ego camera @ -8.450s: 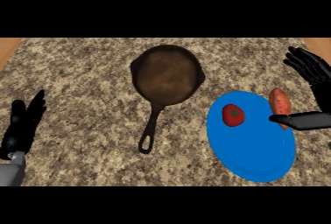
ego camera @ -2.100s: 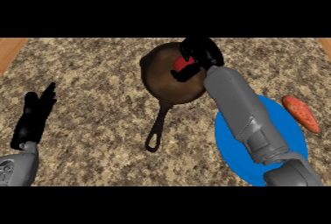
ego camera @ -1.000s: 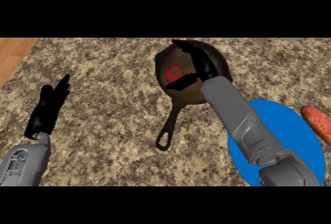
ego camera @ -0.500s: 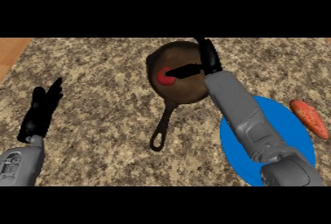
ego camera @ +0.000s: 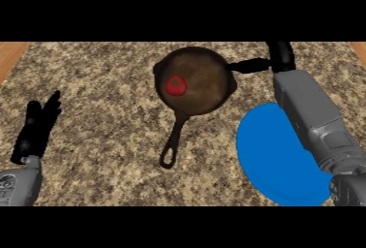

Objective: Pick the tomato from the plate and place it in the pan

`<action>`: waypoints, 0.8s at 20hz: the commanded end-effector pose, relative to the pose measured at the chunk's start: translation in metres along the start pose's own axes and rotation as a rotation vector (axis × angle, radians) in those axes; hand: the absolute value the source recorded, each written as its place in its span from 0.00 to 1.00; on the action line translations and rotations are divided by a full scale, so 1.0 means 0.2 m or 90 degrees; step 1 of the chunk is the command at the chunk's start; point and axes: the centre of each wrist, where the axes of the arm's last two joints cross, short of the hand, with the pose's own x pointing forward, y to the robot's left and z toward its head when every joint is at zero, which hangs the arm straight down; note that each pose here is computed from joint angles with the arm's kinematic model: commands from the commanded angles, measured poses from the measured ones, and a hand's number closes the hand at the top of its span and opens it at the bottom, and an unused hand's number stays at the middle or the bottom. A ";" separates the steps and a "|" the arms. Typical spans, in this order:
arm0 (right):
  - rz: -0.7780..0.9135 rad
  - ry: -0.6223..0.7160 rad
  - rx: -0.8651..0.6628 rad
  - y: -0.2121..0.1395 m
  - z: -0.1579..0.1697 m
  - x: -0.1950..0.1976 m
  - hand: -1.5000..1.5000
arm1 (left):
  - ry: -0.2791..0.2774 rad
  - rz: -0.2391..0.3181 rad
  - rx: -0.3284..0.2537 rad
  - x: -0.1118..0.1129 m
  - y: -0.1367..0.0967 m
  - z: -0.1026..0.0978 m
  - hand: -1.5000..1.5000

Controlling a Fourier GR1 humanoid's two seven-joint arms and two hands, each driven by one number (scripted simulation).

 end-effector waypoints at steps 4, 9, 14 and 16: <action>-0.017 0.010 0.015 -0.54 0.01 -0.01 0.00 | 0.016 -0.001 0.018 -0.10 0.05 0.03 0.50; -0.010 -0.002 0.035 -0.73 0.09 -0.09 0.00 | -0.004 0.003 0.008 0.05 0.07 0.02 0.50; 0.011 0.004 0.053 -0.93 0.19 -0.15 0.00 | -0.002 -0.005 0.005 -0.02 0.03 0.04 0.50; 0.006 -0.009 0.052 -1.07 0.19 -0.08 0.00 | -0.002 0.007 0.001 -0.02 -0.01 0.05 0.50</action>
